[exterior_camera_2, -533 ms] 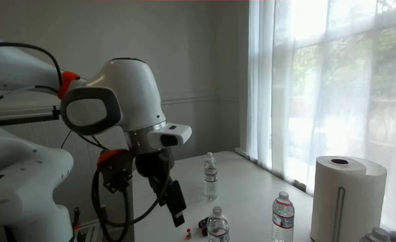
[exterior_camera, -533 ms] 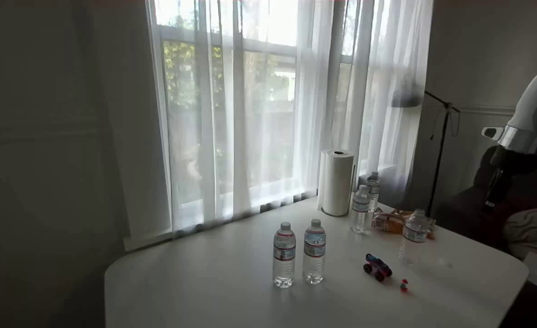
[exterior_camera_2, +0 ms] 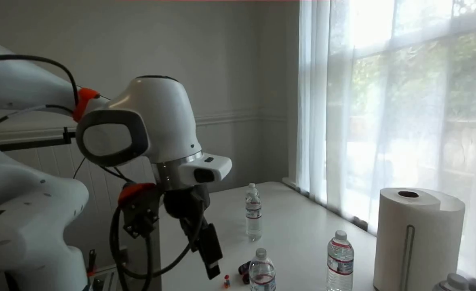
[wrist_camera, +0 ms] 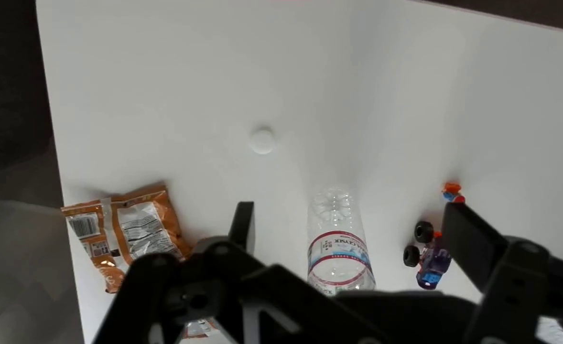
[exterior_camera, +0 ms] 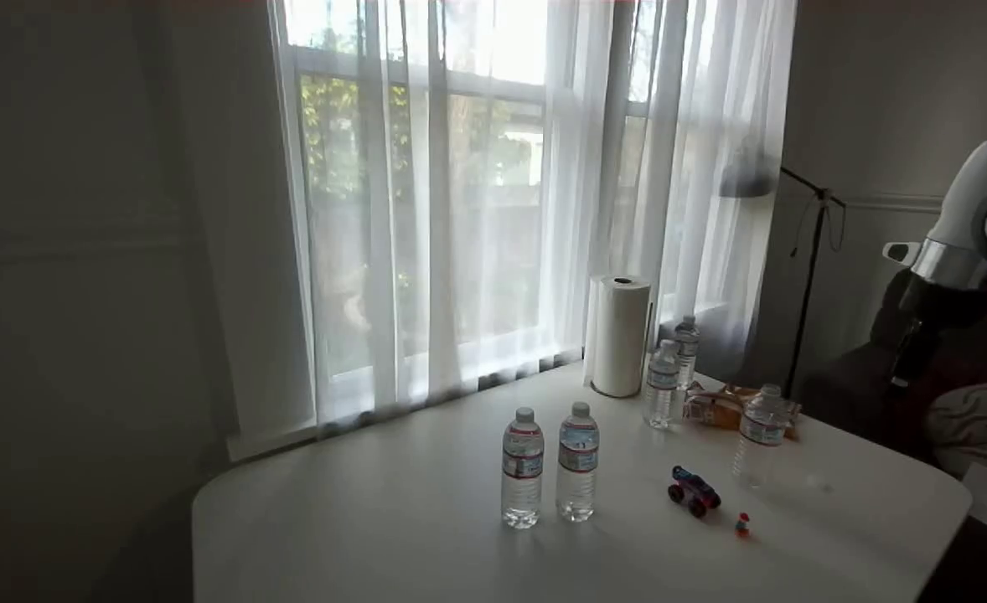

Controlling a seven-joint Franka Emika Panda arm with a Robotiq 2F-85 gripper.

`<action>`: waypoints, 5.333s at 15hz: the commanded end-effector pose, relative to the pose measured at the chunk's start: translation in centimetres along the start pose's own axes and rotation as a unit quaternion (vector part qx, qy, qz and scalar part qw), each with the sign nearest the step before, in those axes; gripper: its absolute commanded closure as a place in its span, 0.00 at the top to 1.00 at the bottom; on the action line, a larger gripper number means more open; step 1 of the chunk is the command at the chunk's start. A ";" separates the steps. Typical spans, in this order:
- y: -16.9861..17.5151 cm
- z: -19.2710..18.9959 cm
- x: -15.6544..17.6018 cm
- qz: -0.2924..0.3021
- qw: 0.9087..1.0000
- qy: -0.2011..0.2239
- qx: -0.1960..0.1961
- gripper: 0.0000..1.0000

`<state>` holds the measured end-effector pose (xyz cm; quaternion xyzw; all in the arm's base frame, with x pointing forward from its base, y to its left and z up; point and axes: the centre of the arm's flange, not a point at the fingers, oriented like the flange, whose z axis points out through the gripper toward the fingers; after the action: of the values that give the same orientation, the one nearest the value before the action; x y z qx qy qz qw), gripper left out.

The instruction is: Cover the lid on the open bottle

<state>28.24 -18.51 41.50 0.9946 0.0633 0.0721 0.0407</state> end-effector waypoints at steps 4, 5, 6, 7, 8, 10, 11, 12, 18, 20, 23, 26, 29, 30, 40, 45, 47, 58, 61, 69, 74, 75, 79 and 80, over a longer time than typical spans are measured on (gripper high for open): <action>3.2 5.0 0.0 0.117 0.993 -0.026 -0.003 1.00; 3.7 6.0 -0.1 0.135 0.990 -0.032 -0.007 1.00; 4.2 6.8 -0.2 0.152 0.988 -0.037 -0.007 1.00; 4.7 7.8 -0.3 0.170 0.985 -0.036 -0.011 1.00; 5.0 8.6 -0.3 0.184 0.982 -0.037 -0.010 1.00; 5.6 10.1 0.0 0.211 0.977 -0.037 -0.013 1.00; 5.8 10.9 0.1 0.223 0.974 -0.038 -0.013 1.00; 6.0 11.8 0.3 0.233 0.972 -0.041 -0.013 1.00; 6.0 16.2 1.7 0.235 0.971 -0.033 -0.014 1.00; 5.8 17.4 2.1 0.223 0.974 -0.026 -0.012 1.00; 5.4 18.9 2.5 0.188 0.982 -0.023 0.000 1.00; 4.9 19.7 2.5 0.136 0.990 -0.036 0.024 1.00; 3.9 18.9 2.1 0.162 0.986 -0.038 0.009 1.00; 3.9 18.9 2.1 0.162 0.986 -0.038 0.009 1.00; 5.1 21.3 3.2 0.126 0.990 -0.054 -0.016 1.00; 5.9 23.5 4.7 0.118 0.991 -0.059 -0.009 1.00; 5.7 24.1 5.2 0.110 0.992 -0.063 -0.008 1.00; 5.4 25.4 6.3 0.077 0.995 -0.069 -0.001 0.40; 5.5 25.1 6.4 0.075 0.995 -0.067 -0.001 0.20; 6.0 24.7 5.8 0.075 0.995 -0.072 -0.004 0.84; 6.1 24.4 5.5 0.071 0.994 -0.082 -0.003 0.70; 6.1 24.4 5.4 0.069 0.994 -0.084 -0.003 0.67; 6.1 24.3 5.3 0.066 0.994 -0.088 -0.002 0.52; 6.1 24.3 5.3 0.066 0.994 -0.088 -0.001 0.52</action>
<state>38.48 -25.17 18.52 0.9989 -0.0163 -0.0050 0.0435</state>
